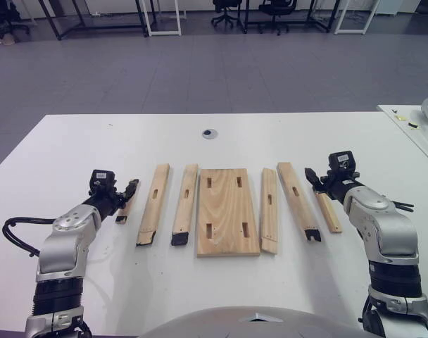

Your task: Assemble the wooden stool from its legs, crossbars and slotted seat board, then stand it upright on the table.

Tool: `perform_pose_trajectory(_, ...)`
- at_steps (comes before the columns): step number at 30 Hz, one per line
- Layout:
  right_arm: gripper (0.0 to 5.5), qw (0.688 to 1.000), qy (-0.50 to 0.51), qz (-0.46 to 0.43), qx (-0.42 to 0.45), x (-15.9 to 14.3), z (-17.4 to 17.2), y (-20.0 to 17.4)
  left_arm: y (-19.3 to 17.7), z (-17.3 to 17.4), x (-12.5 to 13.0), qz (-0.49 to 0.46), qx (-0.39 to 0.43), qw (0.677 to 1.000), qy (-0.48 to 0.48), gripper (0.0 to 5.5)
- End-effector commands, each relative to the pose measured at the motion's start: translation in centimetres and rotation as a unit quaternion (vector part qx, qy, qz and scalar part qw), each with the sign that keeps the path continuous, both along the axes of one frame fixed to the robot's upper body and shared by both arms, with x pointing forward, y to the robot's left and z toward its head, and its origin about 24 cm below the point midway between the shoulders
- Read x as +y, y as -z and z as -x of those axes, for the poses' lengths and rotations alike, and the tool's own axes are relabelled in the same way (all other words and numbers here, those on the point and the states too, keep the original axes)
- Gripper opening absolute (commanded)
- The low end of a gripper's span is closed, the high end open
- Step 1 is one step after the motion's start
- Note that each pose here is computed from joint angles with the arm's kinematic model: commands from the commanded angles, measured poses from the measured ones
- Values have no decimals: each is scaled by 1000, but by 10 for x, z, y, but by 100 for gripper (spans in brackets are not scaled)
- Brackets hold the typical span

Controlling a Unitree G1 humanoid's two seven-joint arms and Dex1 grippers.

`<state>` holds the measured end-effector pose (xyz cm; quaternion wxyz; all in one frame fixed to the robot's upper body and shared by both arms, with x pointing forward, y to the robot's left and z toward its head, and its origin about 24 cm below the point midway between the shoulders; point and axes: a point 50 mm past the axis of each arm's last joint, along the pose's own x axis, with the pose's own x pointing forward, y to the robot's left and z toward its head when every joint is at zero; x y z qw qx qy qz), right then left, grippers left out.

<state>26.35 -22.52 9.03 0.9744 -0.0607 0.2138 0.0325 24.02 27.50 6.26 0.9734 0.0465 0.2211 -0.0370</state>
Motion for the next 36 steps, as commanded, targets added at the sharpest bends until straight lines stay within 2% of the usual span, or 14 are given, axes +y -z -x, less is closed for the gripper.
perform_pose_trajectory(1,359,1000,5,3,-10,-1,-3,-4,10,4,5,-17,31,999,2,312)
perform_pose_trajectory(9,359,1000,9,1,-16,0,-4,-4,30,16,7,-20,89,996,10,312)
perform_pose_trajectory(19,356,1000,14,-4,-24,2,-2,-4,44,27,20,-53,120,991,34,135)
perform_pose_trajectory(23,356,1000,10,-6,-29,4,-5,-6,50,27,26,-72,125,989,25,130)
perform_pose_trajectory(26,356,998,3,-31,-47,9,-9,-12,28,4,25,-102,43,994,26,130)
perform_pose_trajectory(29,356,988,-27,-144,-51,28,-11,-19,-12,-29,12,-102,-90,990,25,130)
perform_pose_trajectory(33,356,937,-89,-327,-87,62,-21,-48,-57,-52,-47,-54,-247,959,126,130)
perform_pose_trajectory(36,356,897,-122,-413,-103,77,-27,-68,-72,-52,-88,9,-284,935,214,130)
